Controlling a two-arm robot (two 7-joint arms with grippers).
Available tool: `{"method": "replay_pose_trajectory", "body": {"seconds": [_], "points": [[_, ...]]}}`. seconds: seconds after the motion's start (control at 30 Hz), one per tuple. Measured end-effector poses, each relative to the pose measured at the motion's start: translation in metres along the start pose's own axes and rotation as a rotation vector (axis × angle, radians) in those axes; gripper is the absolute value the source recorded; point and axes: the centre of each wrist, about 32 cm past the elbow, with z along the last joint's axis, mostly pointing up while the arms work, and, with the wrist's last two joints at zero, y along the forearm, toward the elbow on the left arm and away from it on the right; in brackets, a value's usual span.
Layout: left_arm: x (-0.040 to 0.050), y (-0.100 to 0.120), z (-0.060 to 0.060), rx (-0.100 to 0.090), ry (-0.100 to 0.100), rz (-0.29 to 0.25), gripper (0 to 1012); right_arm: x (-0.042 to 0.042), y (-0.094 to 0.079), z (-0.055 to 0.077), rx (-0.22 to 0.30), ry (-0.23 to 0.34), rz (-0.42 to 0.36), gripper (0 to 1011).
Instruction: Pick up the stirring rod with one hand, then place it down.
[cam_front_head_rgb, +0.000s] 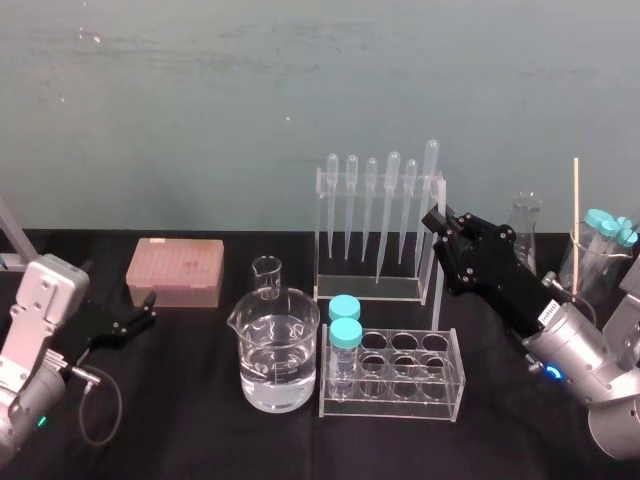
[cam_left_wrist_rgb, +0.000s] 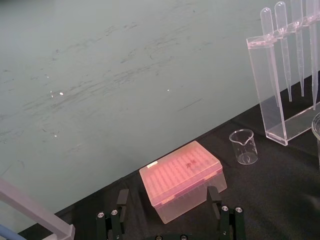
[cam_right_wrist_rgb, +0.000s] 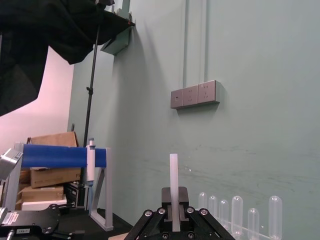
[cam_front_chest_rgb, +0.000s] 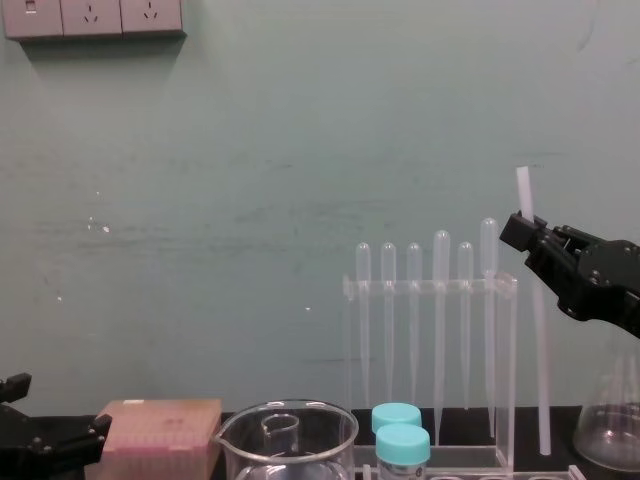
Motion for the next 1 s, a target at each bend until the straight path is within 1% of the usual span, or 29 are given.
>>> {"method": "replay_pose_trajectory", "body": {"seconds": [1.0], "points": [[0.0,0.0,0.0,0.0,0.0,0.0,1000,0.0001,0.0001,0.0001,0.001,-0.001,0.001,69]]}}
